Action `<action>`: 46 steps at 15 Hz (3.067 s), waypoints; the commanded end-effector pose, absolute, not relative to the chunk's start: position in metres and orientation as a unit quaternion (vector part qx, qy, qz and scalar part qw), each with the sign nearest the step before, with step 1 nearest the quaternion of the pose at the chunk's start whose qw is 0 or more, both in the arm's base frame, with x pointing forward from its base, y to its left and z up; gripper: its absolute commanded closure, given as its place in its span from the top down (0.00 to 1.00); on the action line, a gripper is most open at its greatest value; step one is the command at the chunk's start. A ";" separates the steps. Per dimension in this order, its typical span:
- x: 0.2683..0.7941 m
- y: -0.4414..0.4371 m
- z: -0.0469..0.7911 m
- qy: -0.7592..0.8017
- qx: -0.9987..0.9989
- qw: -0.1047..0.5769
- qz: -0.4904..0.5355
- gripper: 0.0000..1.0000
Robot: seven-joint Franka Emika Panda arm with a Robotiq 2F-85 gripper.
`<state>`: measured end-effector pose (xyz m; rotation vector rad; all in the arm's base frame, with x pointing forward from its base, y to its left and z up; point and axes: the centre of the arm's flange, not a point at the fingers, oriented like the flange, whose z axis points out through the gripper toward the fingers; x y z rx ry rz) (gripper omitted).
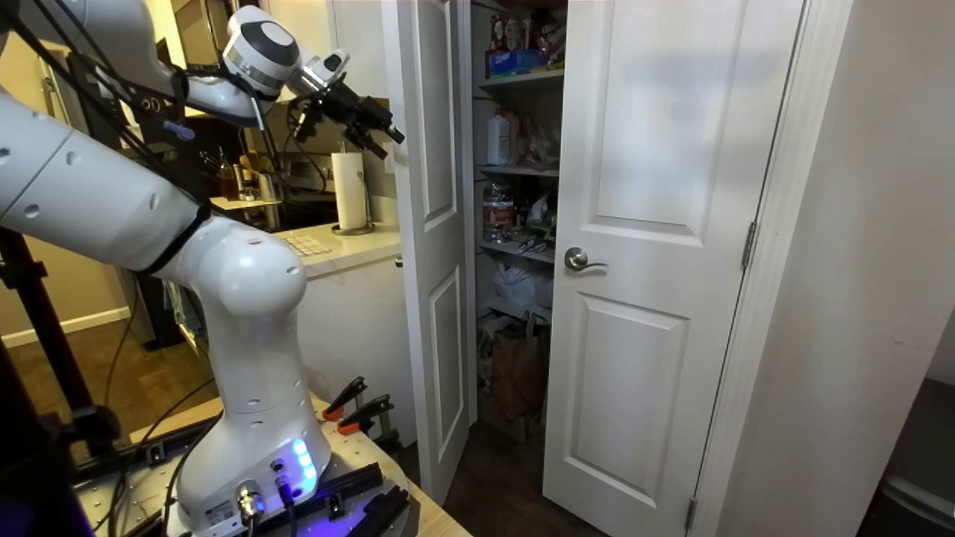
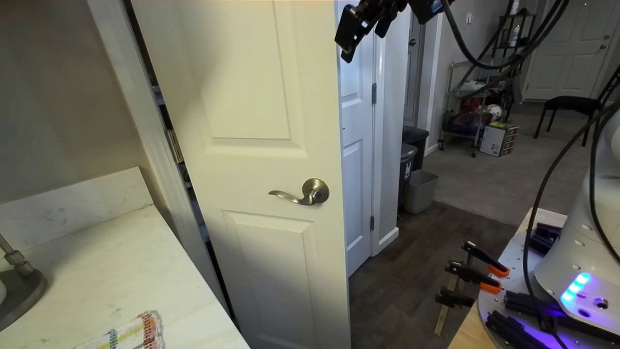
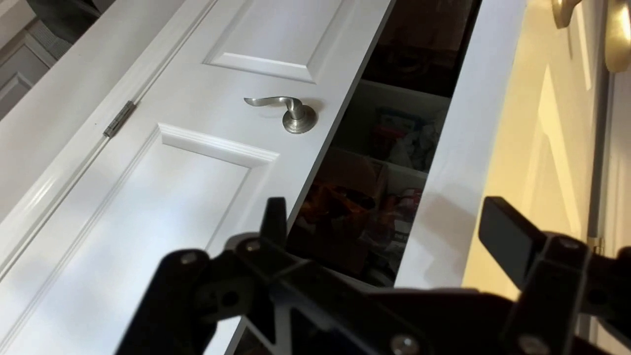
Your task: Close the door
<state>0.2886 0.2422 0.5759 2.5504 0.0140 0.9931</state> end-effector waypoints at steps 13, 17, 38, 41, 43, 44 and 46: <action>0.239 0.341 0.590 0.119 0.900 0.109 0.405 1.00; 0.259 0.363 0.601 0.145 0.897 0.137 0.395 1.00; 0.383 0.213 0.603 0.062 0.900 0.238 0.360 1.00; 0.399 0.230 0.613 0.055 0.906 0.232 0.351 1.00; 0.404 0.233 0.612 0.048 0.906 0.231 0.351 1.00; 0.407 0.235 0.613 0.037 0.905 0.238 0.352 1.00; 0.412 0.234 0.614 0.006 0.903 0.251 0.349 1.00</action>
